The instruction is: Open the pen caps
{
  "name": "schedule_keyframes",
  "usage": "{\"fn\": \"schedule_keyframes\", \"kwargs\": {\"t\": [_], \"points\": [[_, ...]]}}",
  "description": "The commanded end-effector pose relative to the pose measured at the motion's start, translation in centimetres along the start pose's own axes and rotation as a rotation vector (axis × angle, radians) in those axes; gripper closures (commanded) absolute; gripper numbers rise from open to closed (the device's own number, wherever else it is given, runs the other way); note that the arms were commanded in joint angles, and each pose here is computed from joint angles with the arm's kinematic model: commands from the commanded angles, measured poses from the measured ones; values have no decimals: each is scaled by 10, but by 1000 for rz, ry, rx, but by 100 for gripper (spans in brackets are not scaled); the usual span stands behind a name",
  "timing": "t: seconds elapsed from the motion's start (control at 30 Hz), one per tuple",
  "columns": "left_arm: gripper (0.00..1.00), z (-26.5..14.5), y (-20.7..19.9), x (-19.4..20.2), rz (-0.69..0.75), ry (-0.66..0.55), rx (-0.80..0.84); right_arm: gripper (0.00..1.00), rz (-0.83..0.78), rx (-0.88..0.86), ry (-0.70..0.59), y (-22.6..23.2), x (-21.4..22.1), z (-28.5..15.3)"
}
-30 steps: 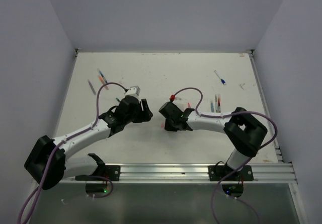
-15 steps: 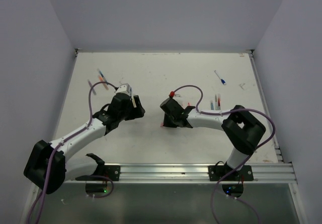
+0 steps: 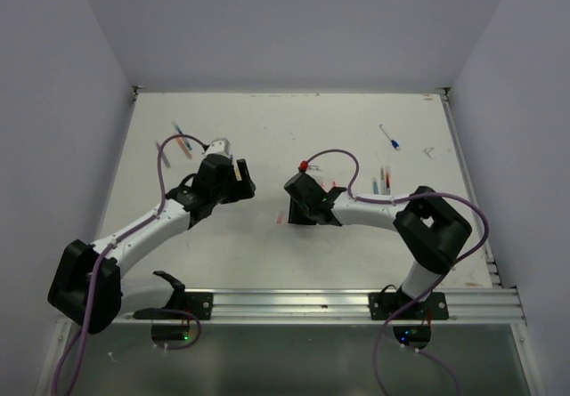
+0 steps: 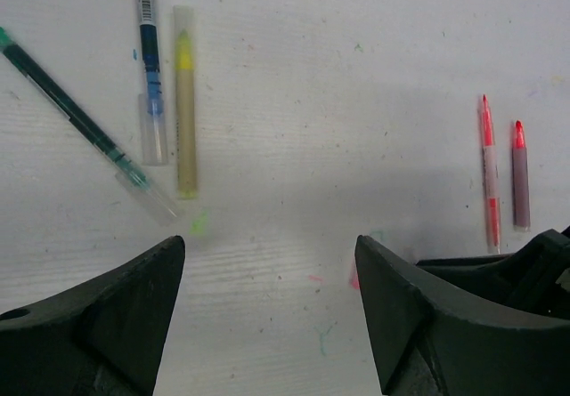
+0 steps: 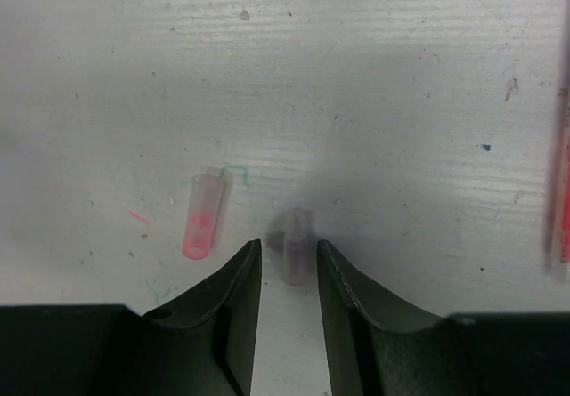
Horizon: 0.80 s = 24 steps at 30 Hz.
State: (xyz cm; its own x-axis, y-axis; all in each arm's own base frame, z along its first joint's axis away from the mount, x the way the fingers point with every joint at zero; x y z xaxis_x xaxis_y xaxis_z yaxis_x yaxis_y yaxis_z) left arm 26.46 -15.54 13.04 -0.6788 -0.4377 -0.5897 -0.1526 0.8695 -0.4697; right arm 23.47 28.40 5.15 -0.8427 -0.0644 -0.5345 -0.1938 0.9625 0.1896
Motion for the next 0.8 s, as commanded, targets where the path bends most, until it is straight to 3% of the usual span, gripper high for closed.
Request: {"fn": "schedule_keyframes", "kwargs": {"t": [0.0,0.27,0.37,0.47,0.77], "points": [[19,2,-4,-23,20,-61,-27,64,-56,95,49,-26,15,-6],[22,17,2,-29,24,-50,-65,62,-87,40,5,-19,2,-23],[27,24,5,-39,24,-56,-88,46,-96,25,-15,-19,-2,-31],[31,30,11,-53,21,-68,-117,39,-113,9,-58,-20,-9,-44],[54,54,9,-80,-7,-47,-90,43,-166,5,-96,-29,-15,-68]]}}
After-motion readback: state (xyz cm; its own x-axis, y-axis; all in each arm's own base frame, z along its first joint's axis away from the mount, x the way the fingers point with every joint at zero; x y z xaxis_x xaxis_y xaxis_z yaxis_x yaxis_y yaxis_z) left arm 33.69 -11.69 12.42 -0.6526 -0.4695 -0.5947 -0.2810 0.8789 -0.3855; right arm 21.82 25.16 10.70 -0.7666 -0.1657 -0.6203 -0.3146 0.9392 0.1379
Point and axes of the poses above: each gripper's point midway between its finger pads, its own z axis out along the fingers, its own y axis along the line the jaws close on, x = y × z, the point moved 4 cm from there along -z, back along the fingers, and after that the axes turned 11 degrees about -z, right-handed, at the moved point
